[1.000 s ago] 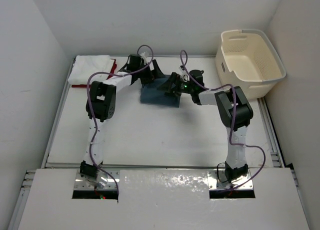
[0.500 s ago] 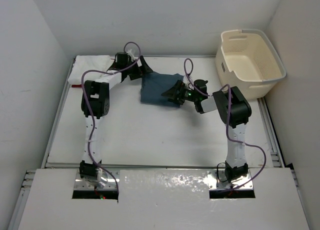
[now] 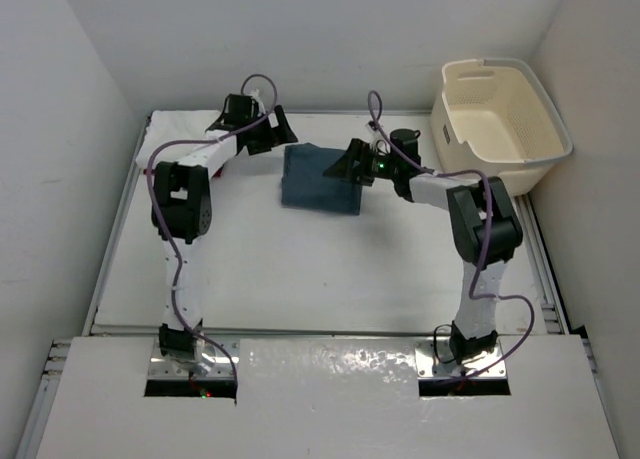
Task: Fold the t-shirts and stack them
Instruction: Put the neatly folded tshirt into the corner of the board with the left arm
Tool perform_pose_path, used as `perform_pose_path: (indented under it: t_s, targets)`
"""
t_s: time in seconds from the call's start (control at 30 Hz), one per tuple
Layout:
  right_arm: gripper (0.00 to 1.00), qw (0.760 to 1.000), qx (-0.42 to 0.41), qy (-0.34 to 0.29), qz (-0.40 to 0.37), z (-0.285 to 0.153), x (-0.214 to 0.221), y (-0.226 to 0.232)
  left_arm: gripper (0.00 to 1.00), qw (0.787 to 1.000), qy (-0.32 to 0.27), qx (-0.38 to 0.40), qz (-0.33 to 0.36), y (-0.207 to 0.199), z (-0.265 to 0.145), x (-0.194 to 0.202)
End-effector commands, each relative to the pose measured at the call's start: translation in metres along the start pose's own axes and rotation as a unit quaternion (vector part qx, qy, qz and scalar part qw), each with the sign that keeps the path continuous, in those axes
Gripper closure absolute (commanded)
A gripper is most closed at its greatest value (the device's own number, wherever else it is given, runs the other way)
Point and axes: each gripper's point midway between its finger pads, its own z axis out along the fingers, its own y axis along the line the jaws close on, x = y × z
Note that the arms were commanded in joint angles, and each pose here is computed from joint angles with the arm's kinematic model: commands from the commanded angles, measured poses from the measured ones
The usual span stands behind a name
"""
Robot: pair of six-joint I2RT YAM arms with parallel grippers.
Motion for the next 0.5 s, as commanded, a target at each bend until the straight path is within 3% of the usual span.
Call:
perform_pose_path:
  t_s: [0.0,0.17,0.47]
  targets:
    - [0.01,0.997,0.008,-0.024,-0.078,-0.021,-0.021,0.023,0.00,0.999,0.004,-0.019,0.044,-0.016,-0.041,0.002]
    - [0.01,0.993,0.060,-0.026,-0.102,-0.039,-0.015,0.017,0.00,0.995,0.043,-0.020,0.083,-0.025,-0.044,0.050]
    - [0.01,0.984,0.093,-0.031,-0.148,-0.068,-0.016,0.031,0.02,0.993,0.080,-0.041,0.079,-0.014,-0.029,0.078]
